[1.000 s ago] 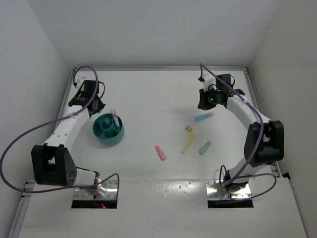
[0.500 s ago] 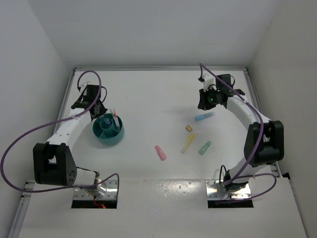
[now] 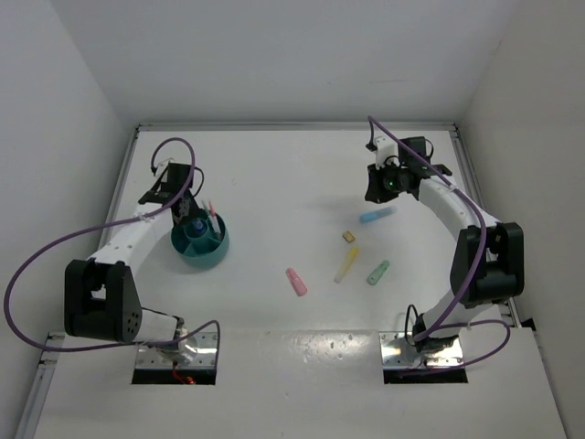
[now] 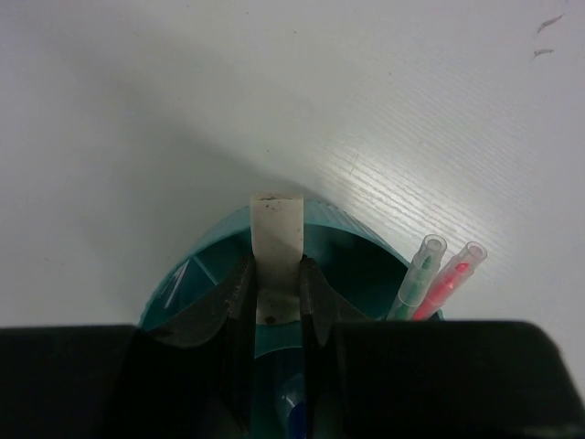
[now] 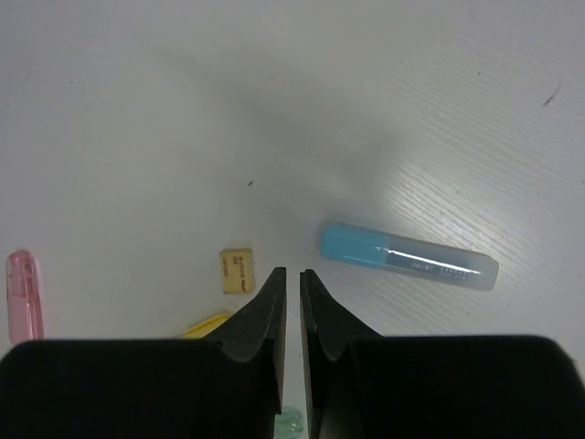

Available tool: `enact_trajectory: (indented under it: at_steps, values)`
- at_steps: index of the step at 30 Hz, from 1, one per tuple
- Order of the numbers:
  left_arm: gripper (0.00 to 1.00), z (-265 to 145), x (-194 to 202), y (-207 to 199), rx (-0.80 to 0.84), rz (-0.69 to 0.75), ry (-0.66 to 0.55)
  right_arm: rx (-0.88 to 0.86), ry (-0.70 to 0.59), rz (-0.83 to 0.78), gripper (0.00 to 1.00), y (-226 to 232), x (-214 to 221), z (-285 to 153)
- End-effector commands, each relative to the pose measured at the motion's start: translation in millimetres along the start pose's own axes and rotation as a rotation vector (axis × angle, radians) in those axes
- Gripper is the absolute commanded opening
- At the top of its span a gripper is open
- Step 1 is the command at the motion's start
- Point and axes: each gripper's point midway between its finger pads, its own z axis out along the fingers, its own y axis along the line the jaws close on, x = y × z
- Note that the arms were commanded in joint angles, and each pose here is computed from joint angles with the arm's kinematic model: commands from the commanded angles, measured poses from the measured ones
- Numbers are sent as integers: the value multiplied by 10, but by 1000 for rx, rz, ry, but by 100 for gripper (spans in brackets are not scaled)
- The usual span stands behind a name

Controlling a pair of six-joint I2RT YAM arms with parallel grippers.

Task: Sort the stationery into containers
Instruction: Place the stationery into the container

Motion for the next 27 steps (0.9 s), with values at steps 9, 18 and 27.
enact_trajectory:
  at_steps: [9,18,27]
  values:
    - [49,-128,-225,-58,21,-16,-74,-7,-39,-16,11,21,-89,-75]
    - [38,-509,-711,76,-38,-66,-222,-51,-38,-48,26,89,-96,-90]
    - [37,-1678,-717,-468,593,115,-385,-132,259,-169,11,315,489,314]
